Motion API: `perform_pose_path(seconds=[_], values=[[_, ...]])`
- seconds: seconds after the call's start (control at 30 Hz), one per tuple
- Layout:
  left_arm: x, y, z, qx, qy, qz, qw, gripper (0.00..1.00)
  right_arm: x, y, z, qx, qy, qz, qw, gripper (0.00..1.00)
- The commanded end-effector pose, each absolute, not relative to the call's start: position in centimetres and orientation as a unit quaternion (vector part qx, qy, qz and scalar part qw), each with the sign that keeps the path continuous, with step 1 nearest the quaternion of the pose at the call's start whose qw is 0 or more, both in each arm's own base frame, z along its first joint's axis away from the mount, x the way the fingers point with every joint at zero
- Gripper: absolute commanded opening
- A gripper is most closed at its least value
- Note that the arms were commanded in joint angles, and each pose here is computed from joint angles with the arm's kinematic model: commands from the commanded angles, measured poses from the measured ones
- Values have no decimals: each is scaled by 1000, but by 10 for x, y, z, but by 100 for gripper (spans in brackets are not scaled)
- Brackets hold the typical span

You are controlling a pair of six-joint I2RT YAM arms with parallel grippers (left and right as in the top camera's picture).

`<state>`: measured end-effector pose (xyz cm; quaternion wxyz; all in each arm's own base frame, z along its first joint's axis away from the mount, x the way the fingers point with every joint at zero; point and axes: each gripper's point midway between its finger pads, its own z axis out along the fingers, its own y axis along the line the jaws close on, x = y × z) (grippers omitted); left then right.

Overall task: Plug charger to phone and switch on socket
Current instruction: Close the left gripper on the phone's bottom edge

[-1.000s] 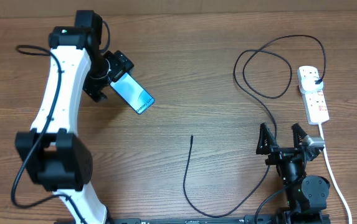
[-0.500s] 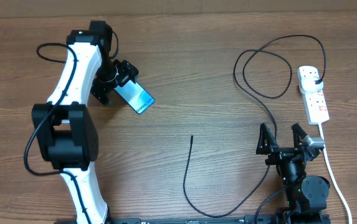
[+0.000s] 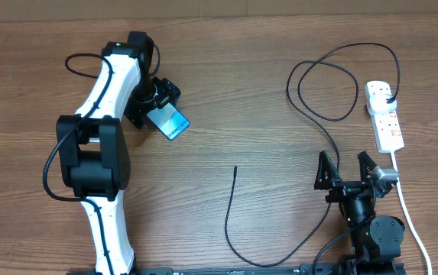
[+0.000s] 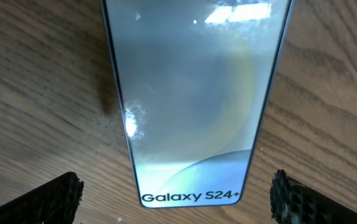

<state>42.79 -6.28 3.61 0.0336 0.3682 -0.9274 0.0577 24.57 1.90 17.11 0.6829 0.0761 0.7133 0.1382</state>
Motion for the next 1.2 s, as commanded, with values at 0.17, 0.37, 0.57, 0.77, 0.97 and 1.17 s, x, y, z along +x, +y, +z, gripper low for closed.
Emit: perform_pose_path(seconds=[0.17,0.37,0.57,0.77,0.97,1.17], values=[[437,-57,36,380,-925,30,7,100,246,18,170,76,711,133,686,100],[437,-52,35,410,-912,15,1,100,246,18,170,76,712,134,686,100],[441,-53,35,409,-912,23,-4,100,246,18,170,76,711,133,686,100],[446,-56,36,408,-912,33,-11,100,246,18,170,76,711,133,686,100],[443,-56,34,409,-912,30,-6,100,246,18,170,76,711,133,686,100],[443,-56,29,408,-913,27,-1,100,246,18,170,76,712,134,686,100]])
